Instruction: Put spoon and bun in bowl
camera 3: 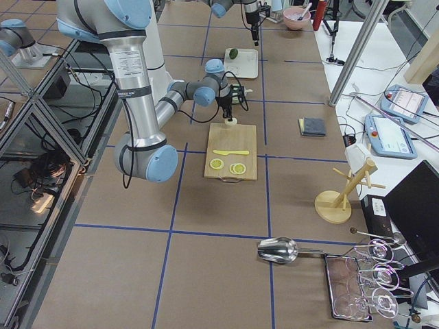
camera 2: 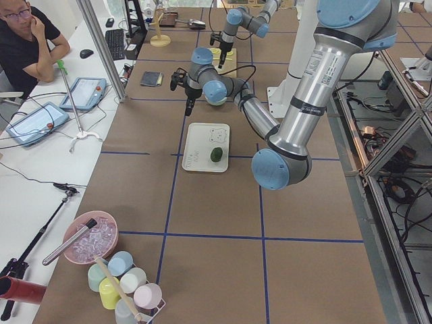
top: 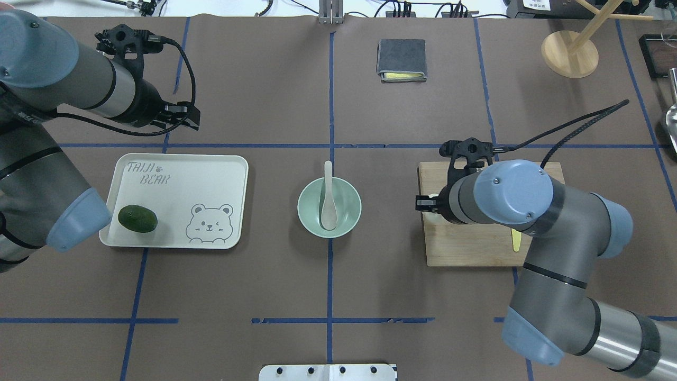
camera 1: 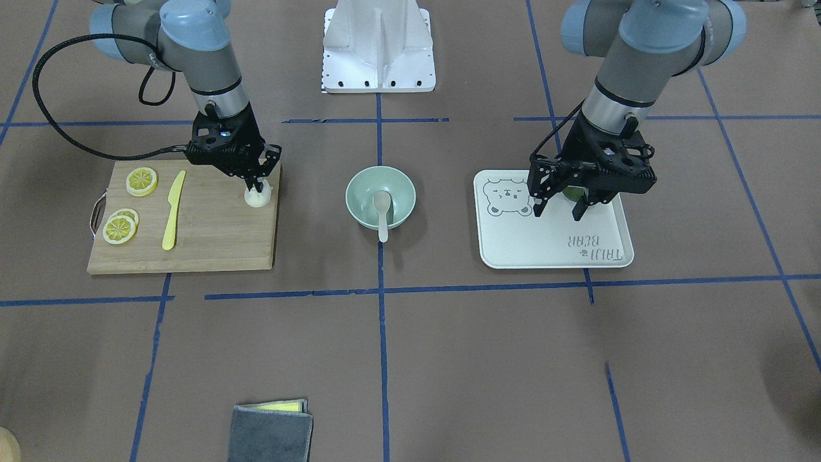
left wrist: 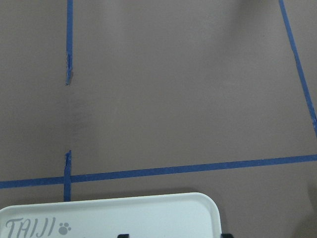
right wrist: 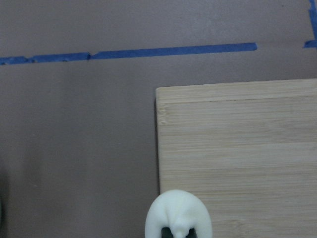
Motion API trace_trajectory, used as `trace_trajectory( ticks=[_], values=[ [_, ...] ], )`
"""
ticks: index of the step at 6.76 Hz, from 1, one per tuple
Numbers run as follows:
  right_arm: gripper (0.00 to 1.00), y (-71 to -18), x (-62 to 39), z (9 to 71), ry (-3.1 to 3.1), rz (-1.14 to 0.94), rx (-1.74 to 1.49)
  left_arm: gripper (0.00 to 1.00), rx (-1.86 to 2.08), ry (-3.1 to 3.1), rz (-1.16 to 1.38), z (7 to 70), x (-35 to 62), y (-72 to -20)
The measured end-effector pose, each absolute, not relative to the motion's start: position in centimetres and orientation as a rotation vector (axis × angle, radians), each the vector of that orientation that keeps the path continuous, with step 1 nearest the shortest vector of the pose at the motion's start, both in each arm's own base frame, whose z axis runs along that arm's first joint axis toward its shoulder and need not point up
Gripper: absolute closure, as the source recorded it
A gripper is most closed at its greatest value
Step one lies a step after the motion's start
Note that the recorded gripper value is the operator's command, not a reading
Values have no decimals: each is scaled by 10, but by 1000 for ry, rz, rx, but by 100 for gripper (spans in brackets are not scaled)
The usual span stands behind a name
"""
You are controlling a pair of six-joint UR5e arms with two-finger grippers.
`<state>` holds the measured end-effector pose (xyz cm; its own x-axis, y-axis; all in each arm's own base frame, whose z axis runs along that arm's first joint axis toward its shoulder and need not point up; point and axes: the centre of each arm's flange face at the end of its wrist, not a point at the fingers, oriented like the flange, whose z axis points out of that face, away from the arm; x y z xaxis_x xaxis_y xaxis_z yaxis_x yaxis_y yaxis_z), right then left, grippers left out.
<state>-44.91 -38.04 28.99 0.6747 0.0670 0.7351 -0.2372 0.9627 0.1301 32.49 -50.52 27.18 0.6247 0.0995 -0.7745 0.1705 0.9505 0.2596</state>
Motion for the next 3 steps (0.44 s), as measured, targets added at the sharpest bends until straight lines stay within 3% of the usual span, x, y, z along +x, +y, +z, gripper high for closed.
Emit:
trace_trajectory(
  ticks=[1,3],
  values=[
    [100,-384,-460,251,-850,214,212,31,329,899,-44,274,317,-504],
    [100,-392,-492,185,-934,315,174,1,353,888,-28,280,298,-505]
  ],
)
